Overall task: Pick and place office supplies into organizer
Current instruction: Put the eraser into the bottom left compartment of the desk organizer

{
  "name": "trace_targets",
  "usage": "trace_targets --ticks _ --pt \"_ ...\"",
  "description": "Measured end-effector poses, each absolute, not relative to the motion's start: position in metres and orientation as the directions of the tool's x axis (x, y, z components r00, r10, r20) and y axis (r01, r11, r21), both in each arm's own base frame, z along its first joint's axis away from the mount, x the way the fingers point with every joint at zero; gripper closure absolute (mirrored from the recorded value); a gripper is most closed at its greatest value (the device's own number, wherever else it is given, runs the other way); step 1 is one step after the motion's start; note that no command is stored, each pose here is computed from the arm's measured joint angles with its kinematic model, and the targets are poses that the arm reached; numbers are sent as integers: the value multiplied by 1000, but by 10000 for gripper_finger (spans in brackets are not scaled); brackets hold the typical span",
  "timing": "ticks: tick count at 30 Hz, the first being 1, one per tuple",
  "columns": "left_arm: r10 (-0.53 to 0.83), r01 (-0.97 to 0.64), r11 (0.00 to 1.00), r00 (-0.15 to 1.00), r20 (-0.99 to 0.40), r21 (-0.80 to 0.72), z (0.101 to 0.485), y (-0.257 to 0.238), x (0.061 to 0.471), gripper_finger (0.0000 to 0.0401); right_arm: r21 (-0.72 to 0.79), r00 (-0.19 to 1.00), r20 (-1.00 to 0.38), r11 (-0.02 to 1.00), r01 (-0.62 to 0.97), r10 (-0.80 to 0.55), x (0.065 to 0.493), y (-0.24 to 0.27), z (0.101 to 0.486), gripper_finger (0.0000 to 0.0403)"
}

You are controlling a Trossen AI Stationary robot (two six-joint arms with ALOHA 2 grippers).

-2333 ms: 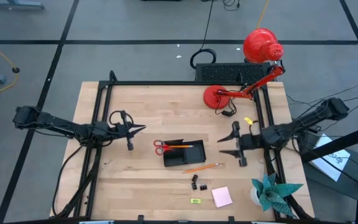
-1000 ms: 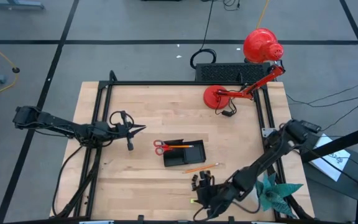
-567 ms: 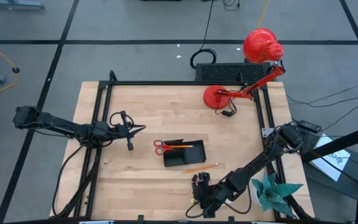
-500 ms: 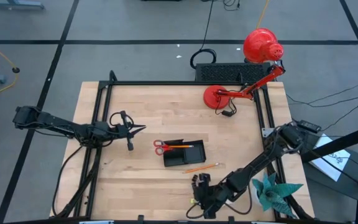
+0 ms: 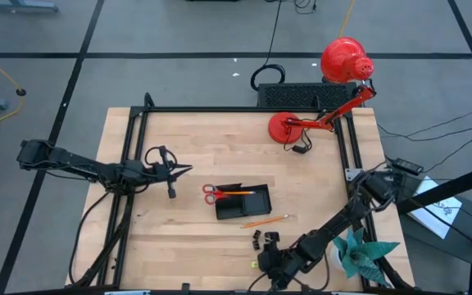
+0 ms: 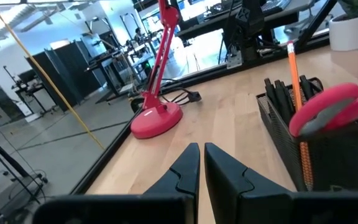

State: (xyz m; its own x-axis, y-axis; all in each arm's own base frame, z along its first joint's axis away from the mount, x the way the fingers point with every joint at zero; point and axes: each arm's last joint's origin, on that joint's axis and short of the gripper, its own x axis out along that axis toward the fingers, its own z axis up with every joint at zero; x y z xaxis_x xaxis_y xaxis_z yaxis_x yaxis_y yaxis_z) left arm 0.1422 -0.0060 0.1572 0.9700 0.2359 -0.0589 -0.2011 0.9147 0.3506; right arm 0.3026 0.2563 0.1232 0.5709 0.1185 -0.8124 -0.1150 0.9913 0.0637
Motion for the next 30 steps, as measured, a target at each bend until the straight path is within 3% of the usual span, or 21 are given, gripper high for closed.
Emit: trace_targets --ticks 11,24,30 --pt "235 -200 923 969 -71 329 156 -6 142 370 59 566 -816 991 -123 119 304 256 121 222" --pt "232 -199 927 970 -72 317 156 -6 142 370 68 583 -802 991 -119 125 304 252 117 366" --pt "232 -200 930 970 -72 310 156 -6 142 370 52 596 -793 989 -142 127 305 250 123 364"
